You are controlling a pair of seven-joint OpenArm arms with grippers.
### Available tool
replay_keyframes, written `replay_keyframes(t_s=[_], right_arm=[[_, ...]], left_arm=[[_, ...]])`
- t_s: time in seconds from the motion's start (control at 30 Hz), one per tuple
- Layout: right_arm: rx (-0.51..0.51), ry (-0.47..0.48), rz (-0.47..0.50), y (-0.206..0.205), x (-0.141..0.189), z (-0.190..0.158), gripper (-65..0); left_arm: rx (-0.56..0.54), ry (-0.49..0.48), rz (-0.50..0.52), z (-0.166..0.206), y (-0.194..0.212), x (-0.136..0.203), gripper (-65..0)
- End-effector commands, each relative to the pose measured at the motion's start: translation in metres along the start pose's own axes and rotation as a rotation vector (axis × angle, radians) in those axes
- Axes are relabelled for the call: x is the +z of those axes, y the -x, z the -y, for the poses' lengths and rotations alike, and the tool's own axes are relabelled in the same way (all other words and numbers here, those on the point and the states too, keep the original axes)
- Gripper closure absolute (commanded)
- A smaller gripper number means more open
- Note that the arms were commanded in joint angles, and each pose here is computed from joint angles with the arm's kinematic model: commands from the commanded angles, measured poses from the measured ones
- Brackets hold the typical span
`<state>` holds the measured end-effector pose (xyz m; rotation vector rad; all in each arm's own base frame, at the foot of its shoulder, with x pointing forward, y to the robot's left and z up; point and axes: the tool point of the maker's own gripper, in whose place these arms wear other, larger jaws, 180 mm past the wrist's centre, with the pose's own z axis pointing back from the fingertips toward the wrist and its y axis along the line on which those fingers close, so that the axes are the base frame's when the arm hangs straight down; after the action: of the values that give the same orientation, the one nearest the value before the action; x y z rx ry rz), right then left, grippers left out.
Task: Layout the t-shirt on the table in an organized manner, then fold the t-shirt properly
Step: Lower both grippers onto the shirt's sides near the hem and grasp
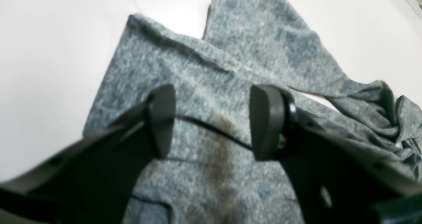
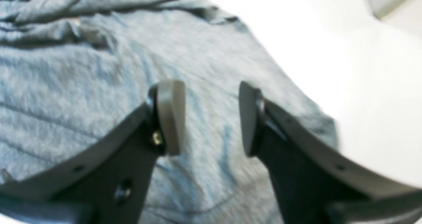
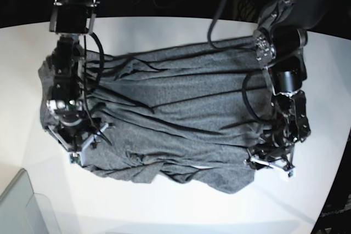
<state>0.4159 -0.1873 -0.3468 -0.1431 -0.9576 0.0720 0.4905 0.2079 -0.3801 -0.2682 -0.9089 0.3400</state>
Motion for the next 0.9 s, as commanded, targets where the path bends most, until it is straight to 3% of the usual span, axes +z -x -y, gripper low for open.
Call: replay_keyframes(t_s=[0.0,0.17,0.27,0.43,0.53,0.7,0.87], right_arm=[[0.005,-0.003,0.057,-0.029,-0.008,0.0,-27.3],[0.03,-0.062,-0.103,-0.027,-0.066,-0.016,-27.7],[0.022,-0.052,-0.161,-0.024,-0.078,-0.004,-27.7],[0.02,-0.04,-0.098,-0.029,-0.081,0.003,-27.7],[0.023,-0.041,-0.125,-0.007,-0.078,0.001,-27.7],[0.033,-0.047,-0.145,0.027,-0.067,-0.004,-27.7],[0.042,-0.046,-0.144,0.044,-0.056,-0.006,-27.7]], left_arm=[[-0.008,0.026,0.075,0.012,-0.036,0.003,-34.7],[-0.02,0.022,0.088,0.011,-0.045,0.004,-34.7],[-0.032,0.019,0.144,0.013,-0.061,0.011,-35.1],[-0.106,0.059,0.257,0.041,-0.09,0.013,-43.7],[-0.198,0.093,0.261,0.072,-0.087,-0.001,-45.5],[-0.234,-0.058,0.202,0.07,-0.065,-0.034,-46.9],[-0.239,-0.113,0.2,0.064,-0.058,-0.042,-47.1]])
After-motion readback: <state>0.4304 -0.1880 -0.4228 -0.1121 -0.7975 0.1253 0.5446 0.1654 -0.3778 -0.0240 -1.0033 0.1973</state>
